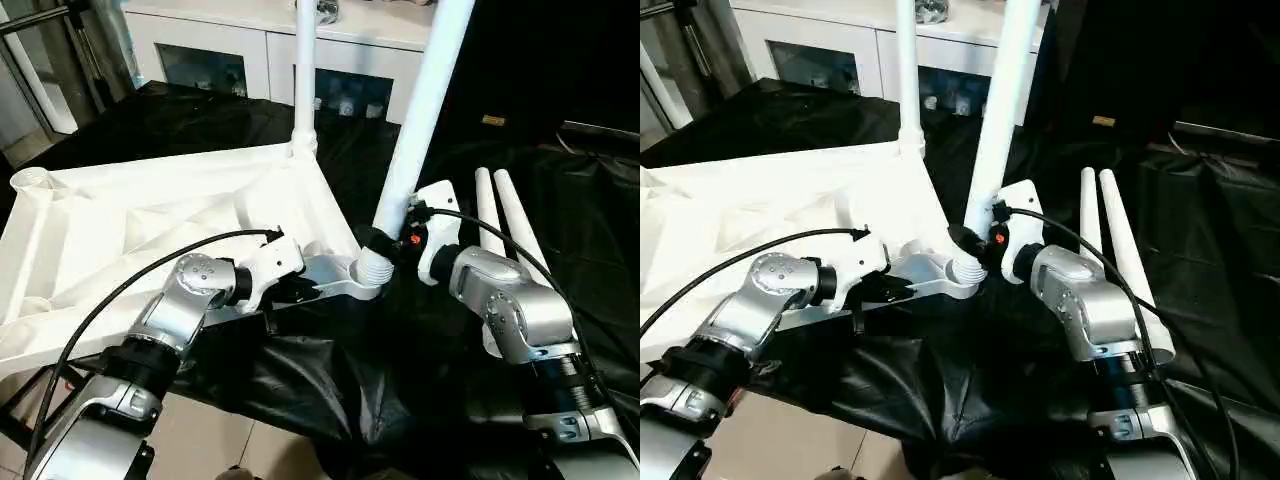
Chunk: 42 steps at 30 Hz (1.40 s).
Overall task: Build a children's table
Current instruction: Insert table leg to table base
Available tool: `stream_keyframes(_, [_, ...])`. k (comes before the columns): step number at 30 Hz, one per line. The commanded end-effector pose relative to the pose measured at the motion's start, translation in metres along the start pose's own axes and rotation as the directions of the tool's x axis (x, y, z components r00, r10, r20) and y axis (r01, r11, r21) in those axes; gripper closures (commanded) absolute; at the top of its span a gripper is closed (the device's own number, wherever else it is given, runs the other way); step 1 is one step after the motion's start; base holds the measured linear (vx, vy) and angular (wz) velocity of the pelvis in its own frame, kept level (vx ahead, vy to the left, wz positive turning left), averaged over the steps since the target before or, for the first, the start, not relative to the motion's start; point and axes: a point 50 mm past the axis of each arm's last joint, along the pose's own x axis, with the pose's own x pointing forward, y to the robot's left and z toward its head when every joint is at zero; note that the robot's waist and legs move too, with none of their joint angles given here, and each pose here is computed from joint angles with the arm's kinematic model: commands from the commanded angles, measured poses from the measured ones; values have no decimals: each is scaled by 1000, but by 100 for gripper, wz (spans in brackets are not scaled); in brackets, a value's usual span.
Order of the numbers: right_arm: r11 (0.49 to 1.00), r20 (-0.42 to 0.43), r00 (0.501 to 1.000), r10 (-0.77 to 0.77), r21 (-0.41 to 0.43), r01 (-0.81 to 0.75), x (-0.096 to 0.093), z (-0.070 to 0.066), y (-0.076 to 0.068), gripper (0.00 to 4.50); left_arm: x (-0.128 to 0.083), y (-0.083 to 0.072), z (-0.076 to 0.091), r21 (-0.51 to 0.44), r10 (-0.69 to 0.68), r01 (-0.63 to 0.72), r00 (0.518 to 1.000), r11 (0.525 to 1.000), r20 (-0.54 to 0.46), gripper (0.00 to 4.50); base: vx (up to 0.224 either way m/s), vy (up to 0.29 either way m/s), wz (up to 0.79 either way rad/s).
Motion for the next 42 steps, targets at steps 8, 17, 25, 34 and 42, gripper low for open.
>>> stream_keyframes(8, [1000, 22, 1000, 2, -13, -2, 2, 5, 2, 262, -12, -7, -20, -65, 8, -11, 998, 998, -55, 375, 0, 0, 0])
stream_keyframes(17, [1000, 18, 1000, 3, -9, -3, 3, 3, 3, 262, -21, -8, -29, -99, 10, -19, 996, 995, -91, 413, 0, 0, 0])
stream_keyframes(25, [1000, 16, 1000, 11, -13, -11, 7, 4, 3, 262, -21, -9, -29, -123, 0, -11, 996, 992, -92, 450, 0, 0, 0])
stream_keyframes(34, [997, -64, 996, 67, -42, -70, 16, 0, 8, 262, -22, -9, -32, -96, -31, 17, 990, 995, -140, 450, 0, 0, 0])
stream_keyframes(42, [998, -64, 996, 58, -20, -60, 20, -1, 4, 262, -22, -8, -30, -96, -33, 20, 990, 995, -134, 450, 0, 0, 0])
